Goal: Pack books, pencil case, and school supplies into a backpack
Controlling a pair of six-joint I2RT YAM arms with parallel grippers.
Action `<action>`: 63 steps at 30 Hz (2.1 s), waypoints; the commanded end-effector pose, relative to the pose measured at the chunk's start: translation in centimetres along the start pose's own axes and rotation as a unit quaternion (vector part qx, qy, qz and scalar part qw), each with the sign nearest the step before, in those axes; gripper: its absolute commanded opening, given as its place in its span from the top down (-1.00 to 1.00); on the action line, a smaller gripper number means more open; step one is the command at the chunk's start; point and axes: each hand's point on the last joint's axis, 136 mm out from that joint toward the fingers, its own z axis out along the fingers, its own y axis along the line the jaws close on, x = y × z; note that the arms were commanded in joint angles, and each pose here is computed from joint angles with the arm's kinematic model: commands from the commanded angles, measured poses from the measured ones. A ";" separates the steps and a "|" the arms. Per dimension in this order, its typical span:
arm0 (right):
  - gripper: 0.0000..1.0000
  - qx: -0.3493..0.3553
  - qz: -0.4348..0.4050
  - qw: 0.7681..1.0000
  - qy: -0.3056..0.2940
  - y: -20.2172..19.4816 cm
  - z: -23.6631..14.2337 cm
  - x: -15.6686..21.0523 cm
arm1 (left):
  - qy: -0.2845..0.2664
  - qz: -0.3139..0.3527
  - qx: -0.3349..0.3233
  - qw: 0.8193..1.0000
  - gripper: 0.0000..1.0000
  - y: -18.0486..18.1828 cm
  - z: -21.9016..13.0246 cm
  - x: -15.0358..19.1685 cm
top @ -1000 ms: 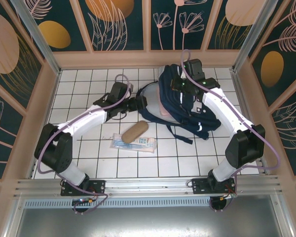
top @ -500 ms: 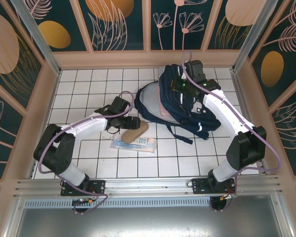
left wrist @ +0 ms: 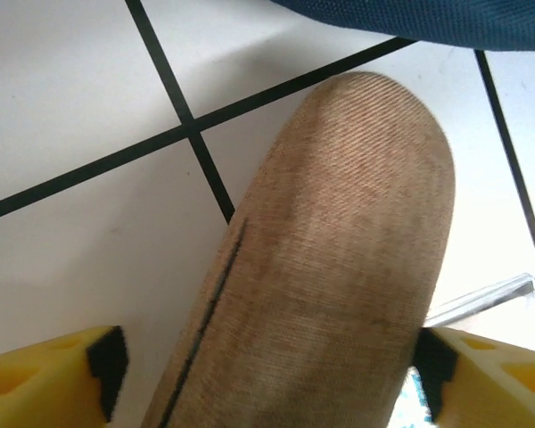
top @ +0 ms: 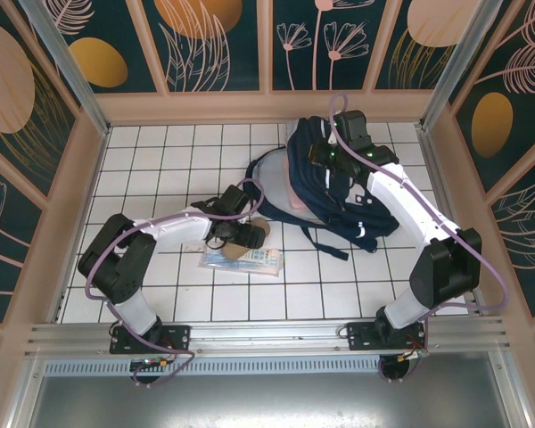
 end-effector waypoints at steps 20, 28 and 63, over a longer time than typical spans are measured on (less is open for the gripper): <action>1.00 -0.023 0.012 0.999 -0.038 0.4 -1.0 -2.3 | -0.006 0.035 -0.060 0.998 -0.03 1.3 -1.0 0.9; 1.00 -0.019 0.017 0.999 -0.042 -0.1 -1.4 -2.3 | -0.066 0.012 -0.029 0.997 0.09 -0.7 -5.6 -2.5; 1.00 -0.033 0.043 0.998 -0.042 -0.5 -2.3 -1.0 | -0.145 -0.320 0.120 0.929 0.13 -3.4 2.5 -19.8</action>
